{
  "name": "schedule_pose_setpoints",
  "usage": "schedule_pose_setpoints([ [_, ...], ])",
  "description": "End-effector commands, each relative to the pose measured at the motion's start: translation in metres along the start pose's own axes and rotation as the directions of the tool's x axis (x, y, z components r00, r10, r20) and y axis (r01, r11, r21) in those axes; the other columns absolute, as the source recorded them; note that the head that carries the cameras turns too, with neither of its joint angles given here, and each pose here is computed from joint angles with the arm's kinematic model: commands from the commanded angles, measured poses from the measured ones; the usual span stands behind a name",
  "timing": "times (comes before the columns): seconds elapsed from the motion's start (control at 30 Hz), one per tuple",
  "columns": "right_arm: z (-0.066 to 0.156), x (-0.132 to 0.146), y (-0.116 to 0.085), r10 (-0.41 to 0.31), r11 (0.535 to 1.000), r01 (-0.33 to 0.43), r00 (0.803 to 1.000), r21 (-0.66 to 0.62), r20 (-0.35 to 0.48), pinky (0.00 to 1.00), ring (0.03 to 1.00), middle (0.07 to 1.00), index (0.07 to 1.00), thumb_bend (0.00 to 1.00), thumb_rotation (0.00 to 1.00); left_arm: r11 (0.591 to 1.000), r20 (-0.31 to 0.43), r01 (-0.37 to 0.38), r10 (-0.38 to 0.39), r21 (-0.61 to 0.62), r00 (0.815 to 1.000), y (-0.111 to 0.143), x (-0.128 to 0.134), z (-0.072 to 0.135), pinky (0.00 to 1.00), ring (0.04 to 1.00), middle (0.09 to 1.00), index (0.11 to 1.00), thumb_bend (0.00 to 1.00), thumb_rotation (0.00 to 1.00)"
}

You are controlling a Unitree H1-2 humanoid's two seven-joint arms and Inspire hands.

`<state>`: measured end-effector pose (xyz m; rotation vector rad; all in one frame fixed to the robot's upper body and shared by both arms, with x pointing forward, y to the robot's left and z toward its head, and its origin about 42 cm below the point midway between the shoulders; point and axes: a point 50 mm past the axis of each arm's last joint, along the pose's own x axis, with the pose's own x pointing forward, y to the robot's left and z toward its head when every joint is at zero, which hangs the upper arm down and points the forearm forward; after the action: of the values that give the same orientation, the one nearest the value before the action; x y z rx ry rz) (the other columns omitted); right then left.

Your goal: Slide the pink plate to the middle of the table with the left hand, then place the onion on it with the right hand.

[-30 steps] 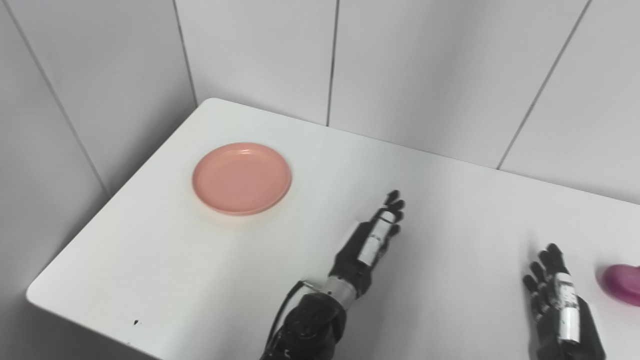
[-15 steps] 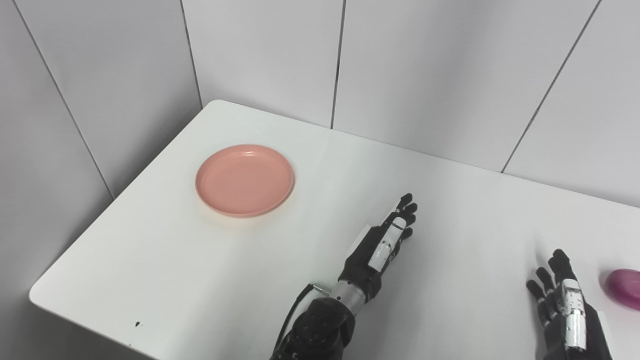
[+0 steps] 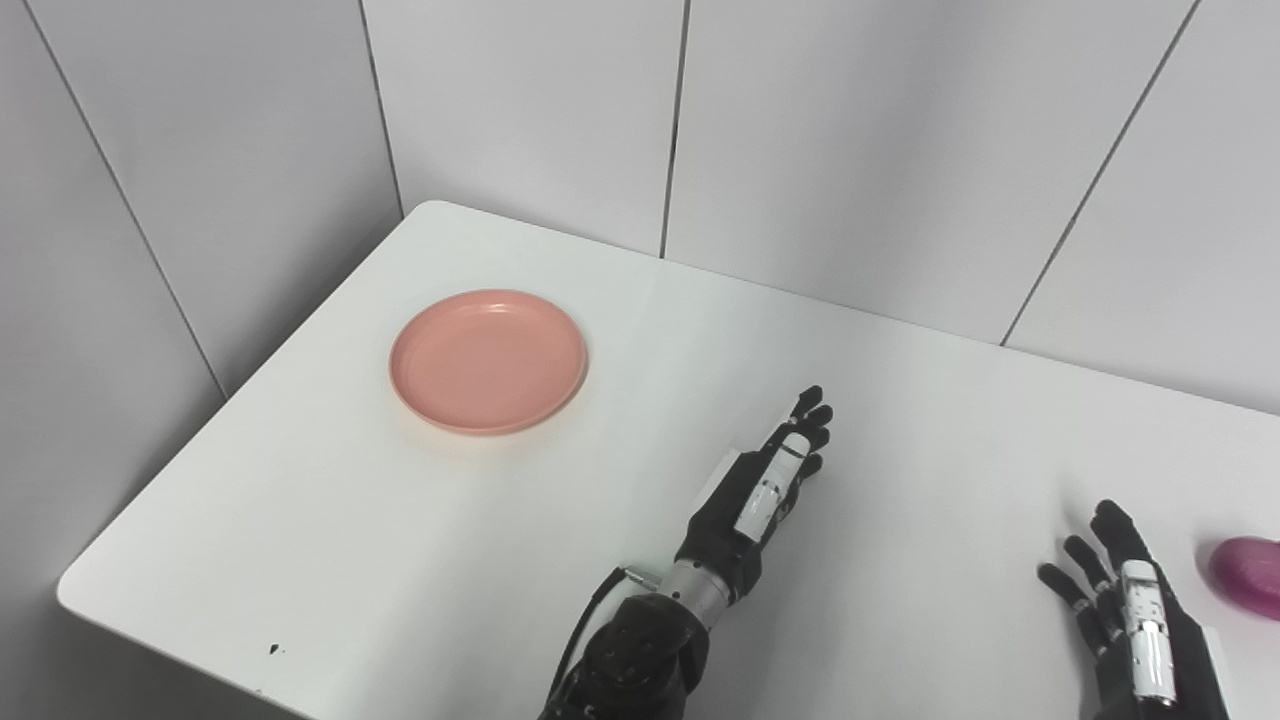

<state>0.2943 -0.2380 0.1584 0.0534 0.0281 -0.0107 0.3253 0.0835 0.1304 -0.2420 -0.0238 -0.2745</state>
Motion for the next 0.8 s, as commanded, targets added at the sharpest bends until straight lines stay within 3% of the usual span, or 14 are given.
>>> schedule_pose_setpoints([
  [0.0, 0.007, 0.004, 0.006, 0.022, 1.000, -0.022, 0.998, 0.003, 0.054, 0.75, 0.903, 0.940, 0.898, 0.46, 0.84, 0.999, 0.013, -0.002, 0.003, -0.033, 1.000, -0.013, 0.007, 0.009, 1.00, 1.000, 1.000, 1.000, 0.44, 1.00],
  [0.07, 0.007, 0.004, 0.006, 0.021, 1.000, -0.022, 0.998, 0.009, 0.054, 0.71, 0.899, 0.938, 0.892, 0.48, 0.83, 1.000, 0.020, -0.004, 0.005, -0.026, 1.000, -0.012, 0.008, 0.013, 1.00, 1.000, 1.000, 1.000, 0.44, 1.00],
  [0.23, 0.006, 0.005, 0.004, 0.019, 1.000, -0.020, 0.999, 0.010, 0.050, 0.83, 0.936, 0.962, 0.920, 0.45, 0.88, 1.000, 0.048, 0.002, -0.002, 0.005, 0.999, -0.011, 0.011, 0.023, 1.00, 1.000, 1.000, 1.000, 0.47, 1.00],
  [0.53, 0.003, 0.007, 0.006, 0.019, 1.000, -0.019, 0.999, 0.017, 0.045, 0.90, 0.957, 0.979, 0.942, 0.43, 0.91, 1.000, 0.105, 0.001, -0.003, 0.019, 0.994, -0.003, 0.014, 0.042, 1.00, 1.000, 1.000, 1.000, 0.49, 1.00],
  [0.7, 0.001, 0.008, 0.006, 0.007, 1.000, -0.007, 0.999, 0.014, 0.041, 0.89, 0.945, 0.970, 0.934, 0.41, 0.91, 1.000, 0.150, -0.006, 0.003, 0.020, 0.989, 0.004, 0.015, 0.062, 1.00, 1.000, 1.000, 1.000, 0.48, 1.00],
  [0.77, 0.001, 0.008, 0.006, 0.006, 1.000, -0.007, 0.999, 0.011, 0.040, 0.94, 0.948, 0.971, 0.938, 0.39, 0.94, 1.000, 0.174, -0.015, 0.010, 0.028, 0.985, 0.008, 0.015, 0.070, 1.00, 1.000, 1.000, 1.000, 0.47, 1.00],
])
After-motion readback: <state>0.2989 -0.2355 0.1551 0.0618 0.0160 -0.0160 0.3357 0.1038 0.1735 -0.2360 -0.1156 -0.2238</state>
